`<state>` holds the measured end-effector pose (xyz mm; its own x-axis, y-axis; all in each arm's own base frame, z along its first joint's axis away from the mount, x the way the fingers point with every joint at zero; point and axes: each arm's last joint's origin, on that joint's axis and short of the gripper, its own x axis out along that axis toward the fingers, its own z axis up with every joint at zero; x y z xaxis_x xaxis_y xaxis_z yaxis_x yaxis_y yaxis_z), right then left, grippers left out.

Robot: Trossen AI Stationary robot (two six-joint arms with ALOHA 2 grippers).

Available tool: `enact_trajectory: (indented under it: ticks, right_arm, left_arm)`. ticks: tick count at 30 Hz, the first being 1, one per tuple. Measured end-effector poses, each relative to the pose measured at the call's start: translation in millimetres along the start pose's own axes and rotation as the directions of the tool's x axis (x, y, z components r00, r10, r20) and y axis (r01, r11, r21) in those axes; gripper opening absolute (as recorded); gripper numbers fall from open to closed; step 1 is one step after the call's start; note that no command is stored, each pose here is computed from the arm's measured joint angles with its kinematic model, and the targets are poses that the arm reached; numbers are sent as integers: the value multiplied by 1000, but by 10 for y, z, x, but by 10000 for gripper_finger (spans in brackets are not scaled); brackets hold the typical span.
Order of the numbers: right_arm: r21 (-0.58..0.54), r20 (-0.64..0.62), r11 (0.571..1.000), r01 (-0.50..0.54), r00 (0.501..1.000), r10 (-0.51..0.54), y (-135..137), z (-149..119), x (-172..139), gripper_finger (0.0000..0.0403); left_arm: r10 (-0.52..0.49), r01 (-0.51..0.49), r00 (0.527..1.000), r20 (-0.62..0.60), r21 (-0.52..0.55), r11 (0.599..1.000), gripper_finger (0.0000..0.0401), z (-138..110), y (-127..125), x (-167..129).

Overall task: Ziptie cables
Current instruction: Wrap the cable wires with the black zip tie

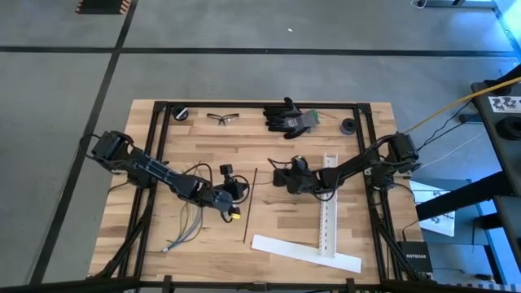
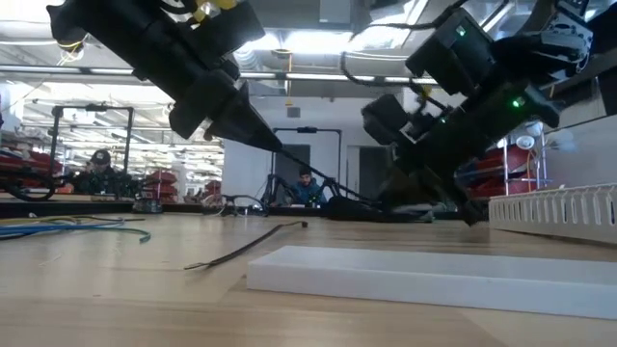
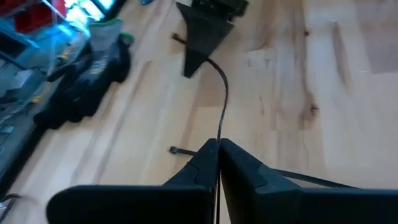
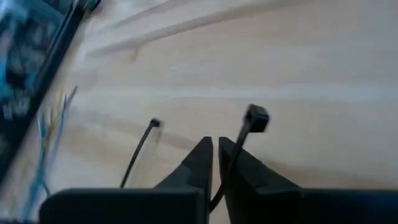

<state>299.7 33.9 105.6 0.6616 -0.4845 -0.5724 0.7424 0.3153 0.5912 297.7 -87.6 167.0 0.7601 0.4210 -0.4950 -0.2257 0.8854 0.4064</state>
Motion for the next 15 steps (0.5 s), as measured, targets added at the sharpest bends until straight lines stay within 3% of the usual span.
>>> enact_trajectory:
  ticks: [4, 7, 15]
  right_arm:
    - [-267, -13, 961, -67, 998, 66, 181, 34, 0, 11]
    - [-476, -68, 869, -138, 990, 120, 345, 55, -4, 2]
    - [-721, -117, 683, -117, 992, 47, 450, 75, -10, 0]
  left_arm:
    - [-67, 67, 998, -6, 0, 998, 0, -4, -11, 6]
    - [-77, 77, 997, -12, 0, 997, 0, -8, -4, 14]
    - [-80, 80, 997, -12, -53, 995, 8, -9, -6, 13]
